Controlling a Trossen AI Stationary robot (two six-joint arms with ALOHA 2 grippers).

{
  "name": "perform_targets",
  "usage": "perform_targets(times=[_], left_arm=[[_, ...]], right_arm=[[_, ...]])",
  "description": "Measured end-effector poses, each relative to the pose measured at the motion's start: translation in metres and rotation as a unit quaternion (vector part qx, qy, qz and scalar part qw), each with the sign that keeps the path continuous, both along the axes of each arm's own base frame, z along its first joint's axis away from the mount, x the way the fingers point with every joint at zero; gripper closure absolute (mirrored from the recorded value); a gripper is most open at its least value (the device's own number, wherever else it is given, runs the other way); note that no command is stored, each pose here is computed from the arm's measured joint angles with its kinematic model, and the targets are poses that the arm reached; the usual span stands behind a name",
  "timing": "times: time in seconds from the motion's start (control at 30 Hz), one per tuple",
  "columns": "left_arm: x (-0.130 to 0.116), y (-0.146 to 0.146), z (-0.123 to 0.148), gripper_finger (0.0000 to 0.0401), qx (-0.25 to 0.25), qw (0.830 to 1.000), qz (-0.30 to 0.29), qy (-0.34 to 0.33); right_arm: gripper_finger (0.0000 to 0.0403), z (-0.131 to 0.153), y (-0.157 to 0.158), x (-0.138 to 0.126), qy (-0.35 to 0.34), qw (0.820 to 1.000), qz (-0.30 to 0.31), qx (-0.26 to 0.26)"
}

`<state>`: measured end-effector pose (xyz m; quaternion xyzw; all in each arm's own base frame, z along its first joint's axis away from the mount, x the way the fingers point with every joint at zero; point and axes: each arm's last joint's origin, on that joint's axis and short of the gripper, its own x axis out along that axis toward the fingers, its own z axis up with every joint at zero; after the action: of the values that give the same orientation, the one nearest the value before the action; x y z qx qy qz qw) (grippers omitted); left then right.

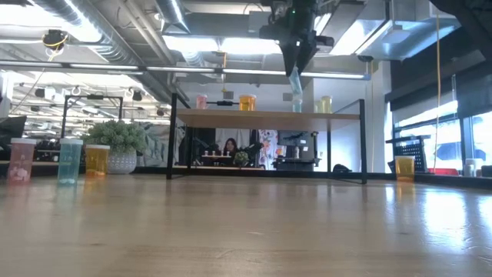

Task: Pick and place medicine bottles onto shelf by color
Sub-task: Put the bottom blue medicine bottle on the shelf

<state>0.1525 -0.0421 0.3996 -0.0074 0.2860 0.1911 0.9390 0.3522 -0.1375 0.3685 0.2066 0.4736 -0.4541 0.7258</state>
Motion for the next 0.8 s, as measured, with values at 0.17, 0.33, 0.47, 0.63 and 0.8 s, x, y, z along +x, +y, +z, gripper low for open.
perform_targets(times=[0.17,0.33,0.47,0.63,0.8], left_arm=[[0.000,0.000,0.000,0.0273,0.000,1.000,0.000,0.000],[0.000,0.000,0.000,0.0273,0.000,1.000,0.000,0.000],[0.000,0.000,0.000,0.0273,0.009,1.000,-0.006,0.004],[0.000,0.000,0.000,0.0273,0.010,1.000,-0.007,0.005],[0.000,0.000,0.000,0.0273,0.010,1.000,-0.007,0.005]], right_arm=[[0.0284,0.000,0.005,0.002,-0.004,1.000,0.000,0.000],[0.0284,0.000,0.010,0.005,-0.011,1.000,0.003,0.002],[0.0284,0.000,0.015,0.007,0.002,0.999,0.044,-0.002],[0.0284,0.000,0.016,0.007,0.014,0.998,0.065,-0.005],[0.0284,0.000,0.016,0.007,0.019,0.997,0.071,-0.006]])
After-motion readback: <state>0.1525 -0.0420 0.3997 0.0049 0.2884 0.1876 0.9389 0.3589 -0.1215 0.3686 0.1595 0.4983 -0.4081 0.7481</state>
